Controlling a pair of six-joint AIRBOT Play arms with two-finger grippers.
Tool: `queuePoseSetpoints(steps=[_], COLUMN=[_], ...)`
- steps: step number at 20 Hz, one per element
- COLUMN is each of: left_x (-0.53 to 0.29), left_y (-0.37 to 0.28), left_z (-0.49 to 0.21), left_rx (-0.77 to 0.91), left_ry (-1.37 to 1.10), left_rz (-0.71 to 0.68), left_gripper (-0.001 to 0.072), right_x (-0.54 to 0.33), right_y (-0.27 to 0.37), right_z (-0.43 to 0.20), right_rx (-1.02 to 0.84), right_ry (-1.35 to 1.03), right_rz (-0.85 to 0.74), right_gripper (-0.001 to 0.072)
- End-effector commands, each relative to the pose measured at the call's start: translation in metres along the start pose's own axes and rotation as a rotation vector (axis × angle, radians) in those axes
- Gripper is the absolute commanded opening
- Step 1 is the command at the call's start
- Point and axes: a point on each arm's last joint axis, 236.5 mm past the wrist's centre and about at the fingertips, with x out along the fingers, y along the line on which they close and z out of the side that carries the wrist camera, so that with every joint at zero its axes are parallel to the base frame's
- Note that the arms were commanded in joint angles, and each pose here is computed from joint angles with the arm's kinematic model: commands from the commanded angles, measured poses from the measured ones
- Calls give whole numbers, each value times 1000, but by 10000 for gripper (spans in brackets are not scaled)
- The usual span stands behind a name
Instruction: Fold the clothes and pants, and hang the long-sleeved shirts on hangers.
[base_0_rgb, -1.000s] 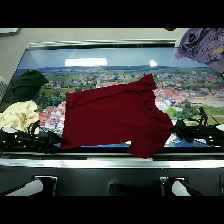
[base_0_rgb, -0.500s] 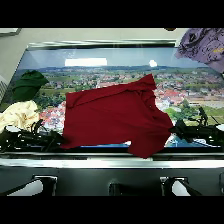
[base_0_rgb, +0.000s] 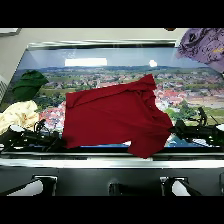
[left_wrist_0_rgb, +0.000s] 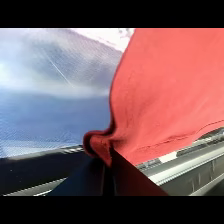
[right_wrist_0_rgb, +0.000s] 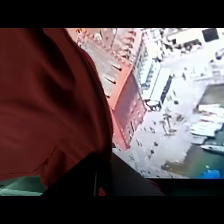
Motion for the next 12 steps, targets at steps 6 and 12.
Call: queuePoseSetpoints(steps=[6,12], left_x=[-58,-250], left_y=[-69,-204], left_z=[77,163], left_rx=[111,412], left_ry=[-279,-789], left_rz=[-133,-175], left_gripper=[12,12], right_x=[13,-86], right_y=[84,237], right_z=[21,130], right_rx=[-187,-439], right_ry=[-88,-456], right_rz=[176,265], right_gripper=[25,25])
